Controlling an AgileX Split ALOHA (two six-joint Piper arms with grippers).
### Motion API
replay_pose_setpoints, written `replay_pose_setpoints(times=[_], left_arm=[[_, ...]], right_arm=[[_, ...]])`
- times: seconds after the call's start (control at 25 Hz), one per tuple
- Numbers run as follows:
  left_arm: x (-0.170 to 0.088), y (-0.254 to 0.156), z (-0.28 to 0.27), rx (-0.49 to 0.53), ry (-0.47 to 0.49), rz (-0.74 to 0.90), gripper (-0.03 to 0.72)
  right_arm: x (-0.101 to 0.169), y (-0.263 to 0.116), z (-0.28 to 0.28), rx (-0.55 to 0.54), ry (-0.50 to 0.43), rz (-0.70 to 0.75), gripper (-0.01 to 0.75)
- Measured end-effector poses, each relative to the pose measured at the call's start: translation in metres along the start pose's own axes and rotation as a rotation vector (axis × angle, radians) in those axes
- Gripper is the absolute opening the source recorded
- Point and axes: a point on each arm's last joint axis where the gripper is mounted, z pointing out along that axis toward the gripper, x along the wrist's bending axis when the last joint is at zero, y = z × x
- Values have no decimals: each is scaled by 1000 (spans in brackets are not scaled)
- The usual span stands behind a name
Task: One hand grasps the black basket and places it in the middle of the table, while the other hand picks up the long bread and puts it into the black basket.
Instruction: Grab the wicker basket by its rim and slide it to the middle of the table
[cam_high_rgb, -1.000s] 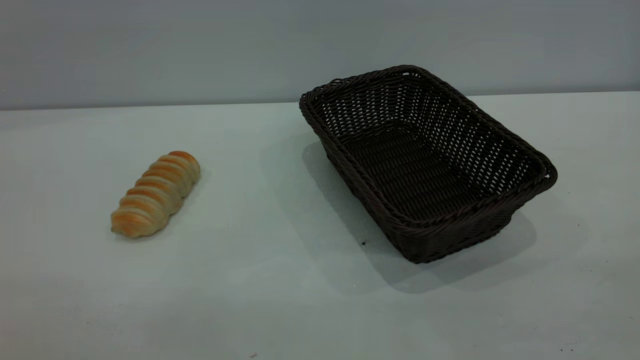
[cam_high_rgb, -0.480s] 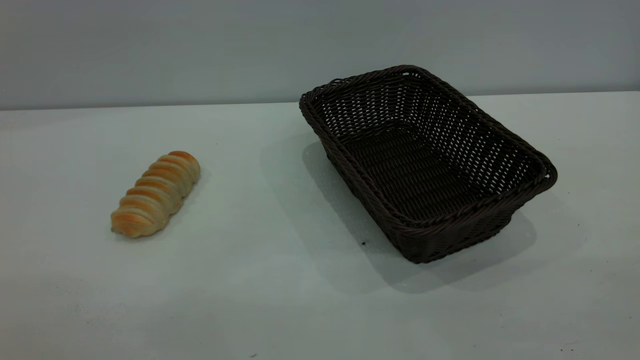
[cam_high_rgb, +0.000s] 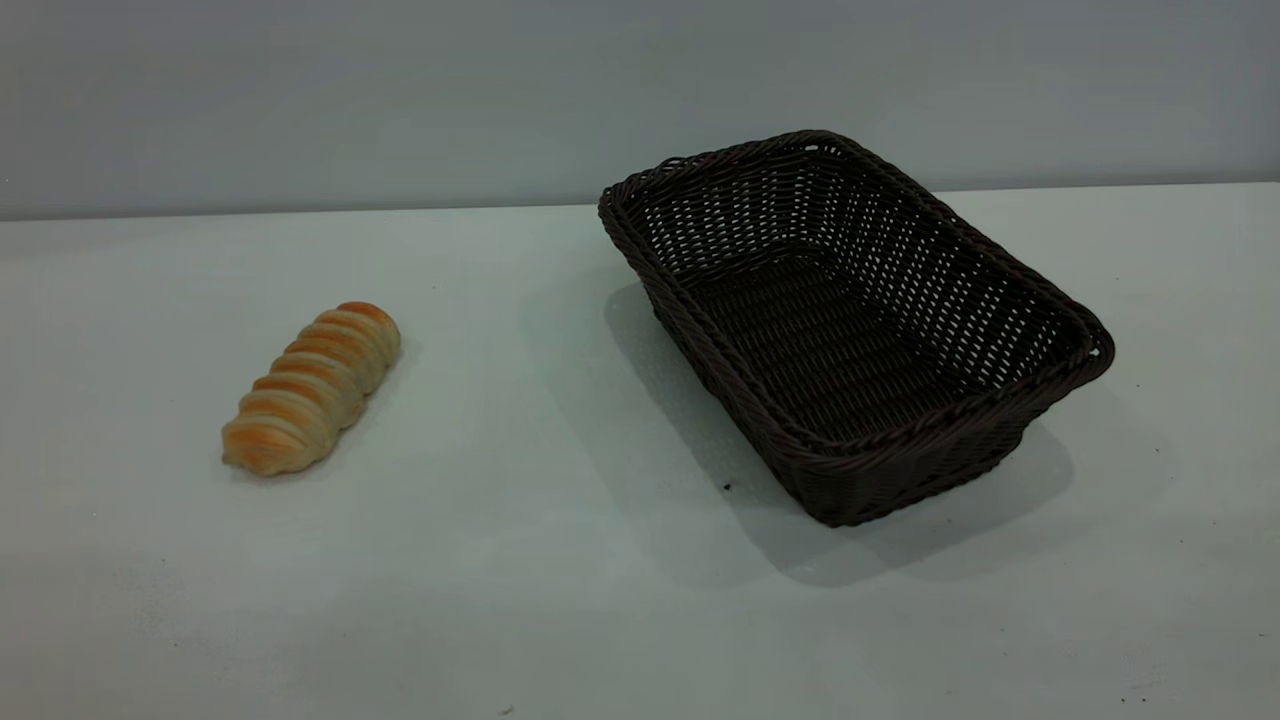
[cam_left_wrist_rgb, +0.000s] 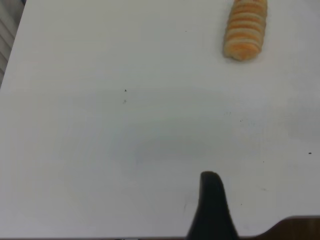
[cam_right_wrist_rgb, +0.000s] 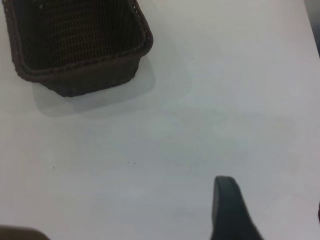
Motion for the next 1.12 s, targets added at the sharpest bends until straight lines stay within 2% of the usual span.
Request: replay_pose_setpoints(times=[0.4,0.56,0.64,0.8,1.12], left_arm=[[0,1,0,-10,-1,21,586],[-1,11,-4,-95,-13,35,586],[-2,17,0,-85,-22,24,586],[-6,40,16,11,-26,26,586],[-11,105,39,81,-30,31,586]], right_arm=[[2,0,0,-3,17,8,435],[5,9,-5,-80,59,-7,435],[9,19,-5,-103,109,-11,435],[16,48,10,-30,216,-55,435],[26,108,76,196,441,-84,484]])
